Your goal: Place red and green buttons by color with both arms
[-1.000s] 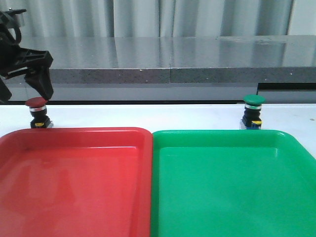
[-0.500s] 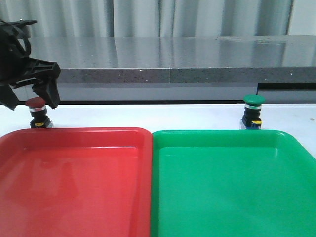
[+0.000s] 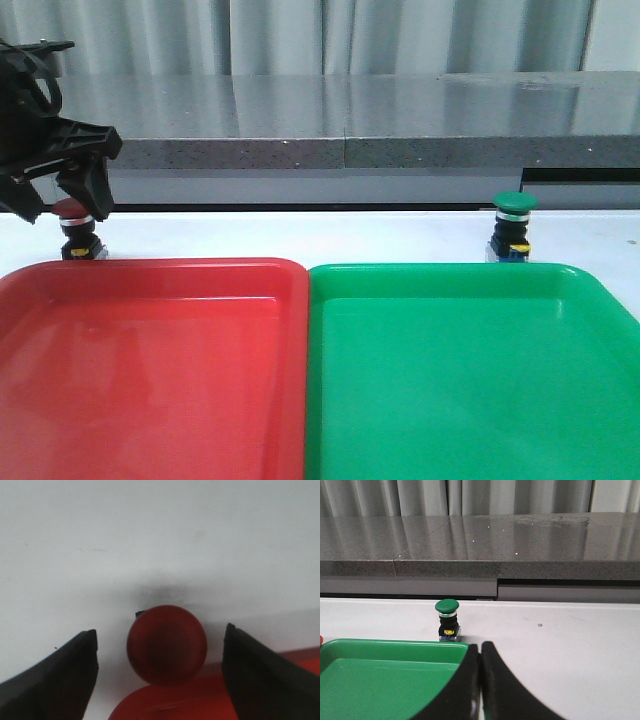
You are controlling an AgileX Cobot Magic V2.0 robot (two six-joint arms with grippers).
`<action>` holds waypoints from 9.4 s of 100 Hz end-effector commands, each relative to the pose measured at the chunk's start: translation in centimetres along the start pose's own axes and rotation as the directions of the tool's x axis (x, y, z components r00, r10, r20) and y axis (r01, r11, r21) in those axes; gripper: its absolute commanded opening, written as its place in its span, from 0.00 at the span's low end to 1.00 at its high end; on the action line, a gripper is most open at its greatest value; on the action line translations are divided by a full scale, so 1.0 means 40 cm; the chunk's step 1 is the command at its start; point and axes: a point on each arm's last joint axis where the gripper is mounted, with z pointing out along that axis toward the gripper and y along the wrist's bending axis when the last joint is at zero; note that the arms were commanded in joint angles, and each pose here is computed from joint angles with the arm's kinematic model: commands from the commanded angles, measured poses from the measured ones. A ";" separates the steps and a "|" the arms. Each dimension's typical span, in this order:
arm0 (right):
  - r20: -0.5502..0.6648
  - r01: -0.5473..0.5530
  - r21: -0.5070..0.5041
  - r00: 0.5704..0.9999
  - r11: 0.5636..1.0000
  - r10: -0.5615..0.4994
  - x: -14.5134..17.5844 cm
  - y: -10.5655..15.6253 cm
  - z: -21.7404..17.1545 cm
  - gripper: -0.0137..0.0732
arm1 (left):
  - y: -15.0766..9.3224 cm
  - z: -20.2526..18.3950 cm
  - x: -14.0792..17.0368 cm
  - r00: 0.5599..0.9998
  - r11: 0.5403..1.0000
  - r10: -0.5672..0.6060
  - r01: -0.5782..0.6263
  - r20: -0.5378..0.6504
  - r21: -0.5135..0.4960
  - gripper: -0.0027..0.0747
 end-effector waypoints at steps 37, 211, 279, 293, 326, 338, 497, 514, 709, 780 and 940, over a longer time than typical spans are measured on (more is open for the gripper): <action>0.103 0.000 -0.001 0.995 1.000 0.000 -0.032 0.001 -0.003 0.08 | -0.010 -0.059 -0.039 0.996 1.000 0.003 -0.004 0.089 0.007 0.40; 0.103 0.000 -0.001 0.995 1.000 0.000 -0.032 0.001 -0.003 0.08 | -0.179 -0.270 0.155 0.993 0.983 -0.031 0.010 0.112 0.183 0.30; 0.103 0.000 -0.001 0.995 1.000 0.000 -0.032 0.001 -0.003 0.08 | -0.173 -0.168 0.178 0.996 0.987 -0.058 0.048 0.062 0.153 0.30; 0.103 0.000 -0.001 0.995 1.000 0.000 -0.032 0.001 -0.003 0.08 | -0.173 -0.148 0.182 0.998 0.988 -0.057 0.051 0.037 0.146 0.30; 0.103 0.000 -0.001 0.995 1.000 0.000 -0.032 0.001 -0.003 0.08 | -0.172 -0.144 0.183 0.998 0.988 -0.057 0.051 0.032 0.145 0.38; 0.103 0.000 -0.001 0.995 1.000 0.000 -0.032 0.001 -0.003 0.08 | -0.172 -0.144 0.183 0.998 0.988 -0.057 0.051 0.032 0.145 0.53; 0.103 0.000 -0.001 0.995 1.000 0.000 -0.032 0.001 -0.003 0.08 | -0.028 -0.592 0.235 0.727 1.000 -0.011 0.005 0.686 0.011 0.68; 0.103 0.000 -0.001 0.995 1.000 0.000 -0.032 0.001 -0.003 0.08 | -0.023 -0.631 0.330 0.670 1.000 -0.006 -0.002 0.742 0.011 0.67; 0.103 0.000 -0.001 0.995 1.000 0.000 -0.032 0.001 -0.003 0.08 | 0.026 -0.496 0.658 0.490 0.995 0.054 0.043 0.870 -0.086 0.01; 0.103 0.000 -0.001 0.995 1.000 0.000 -0.032 0.001 -0.003 0.08 | 0.034 -0.404 0.735 0.454 0.996 0.053 0.041 0.889 -0.081 0.01; -0.051 0.006 -0.026 0.999 1.000 -0.007 -0.353 0.024 -0.051 0.08 | 0.034 -0.404 0.735 0.454 0.996 0.053 0.041 0.889 -0.081 0.01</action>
